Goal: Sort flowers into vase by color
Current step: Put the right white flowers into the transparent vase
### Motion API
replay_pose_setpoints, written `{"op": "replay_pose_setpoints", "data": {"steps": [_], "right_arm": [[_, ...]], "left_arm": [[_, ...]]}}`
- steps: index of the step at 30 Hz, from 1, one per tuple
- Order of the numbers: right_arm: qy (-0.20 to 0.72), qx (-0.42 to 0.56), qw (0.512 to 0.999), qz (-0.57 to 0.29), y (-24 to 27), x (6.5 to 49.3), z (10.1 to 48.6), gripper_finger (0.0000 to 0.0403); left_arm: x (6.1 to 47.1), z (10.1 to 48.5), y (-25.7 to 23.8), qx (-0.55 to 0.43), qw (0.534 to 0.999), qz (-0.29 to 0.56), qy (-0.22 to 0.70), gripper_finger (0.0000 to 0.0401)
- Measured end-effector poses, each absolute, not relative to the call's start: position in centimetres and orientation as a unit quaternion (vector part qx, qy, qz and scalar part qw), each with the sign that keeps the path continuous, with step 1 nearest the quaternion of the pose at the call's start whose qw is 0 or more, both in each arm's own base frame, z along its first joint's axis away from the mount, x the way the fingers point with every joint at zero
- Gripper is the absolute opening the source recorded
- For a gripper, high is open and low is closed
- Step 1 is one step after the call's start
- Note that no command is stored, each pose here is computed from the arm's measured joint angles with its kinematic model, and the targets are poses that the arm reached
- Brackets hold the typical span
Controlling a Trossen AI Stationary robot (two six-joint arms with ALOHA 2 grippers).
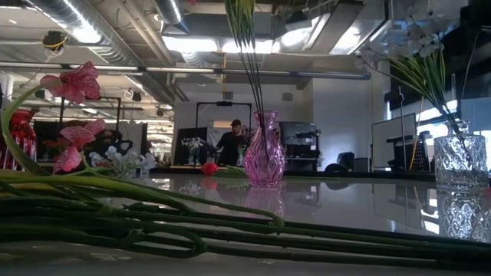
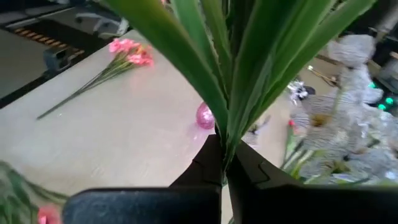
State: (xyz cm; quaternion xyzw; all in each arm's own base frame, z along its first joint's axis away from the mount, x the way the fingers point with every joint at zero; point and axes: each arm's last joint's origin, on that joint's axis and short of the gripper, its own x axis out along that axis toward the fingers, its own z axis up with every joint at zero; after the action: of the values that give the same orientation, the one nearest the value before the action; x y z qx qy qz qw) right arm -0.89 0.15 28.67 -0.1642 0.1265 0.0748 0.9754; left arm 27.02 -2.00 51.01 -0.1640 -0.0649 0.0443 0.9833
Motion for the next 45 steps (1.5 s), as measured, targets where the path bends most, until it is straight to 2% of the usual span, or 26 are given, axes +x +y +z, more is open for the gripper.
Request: {"op": "replay_pose_setpoints", "data": {"steps": [3,7,16,19,25,29,33,37,45], "right_arm": [[0.134,-0.165,0.973,0.09,0.2,-1.0,28.5,0.0001],[0.157,-0.115,0.98,0.053,0.0,-1.2,28.3,0.0001],[0.129,0.121,0.984,-0.032,0.2,-2.4,29.7,0.0001],[0.133,0.122,0.981,-0.071,0.5,-2.3,29.6,0.0001],[0.142,0.055,0.976,-0.153,0.8,-1.7,29.0,0.0005],[0.147,0.066,0.965,-0.206,0.7,-1.1,28.5,0.0007],[0.148,0.117,0.962,-0.199,0.5,-0.4,27.8,0.0008],[0.152,0.125,0.961,-0.196,0.3,0.0,27.3,0.0008],[0.081,0.116,0.968,-0.208,0.8,-1.1,29.7,0.0009]], "left_arm": [[27.0,51.0,-2.0,-0.172,0.982,0.05,-0.066,0.0106],[27.0,51.0,-1.9,-0.173,0.981,0.055,-0.067,0.0106],[27.0,50.9,-1.9,-0.172,0.981,0.055,-0.063,0.0106],[27.0,50.8,-1.9,-0.171,0.982,0.056,-0.057,0.0106],[27.0,50.7,-1.9,-0.145,0.986,0.057,-0.05,0.0106],[27.1,50.7,-1.9,-0.145,0.987,0.058,-0.049,0.0106],[27.1,50.7,-2.0,-0.145,0.987,0.054,-0.049,0.0106],[27.1,50.7,-2.0,-0.149,0.986,0.051,-0.049,0.0106],[27.0,50.7,-2.2,-0.149,0.986,0.048,-0.049,0.0106]]}}
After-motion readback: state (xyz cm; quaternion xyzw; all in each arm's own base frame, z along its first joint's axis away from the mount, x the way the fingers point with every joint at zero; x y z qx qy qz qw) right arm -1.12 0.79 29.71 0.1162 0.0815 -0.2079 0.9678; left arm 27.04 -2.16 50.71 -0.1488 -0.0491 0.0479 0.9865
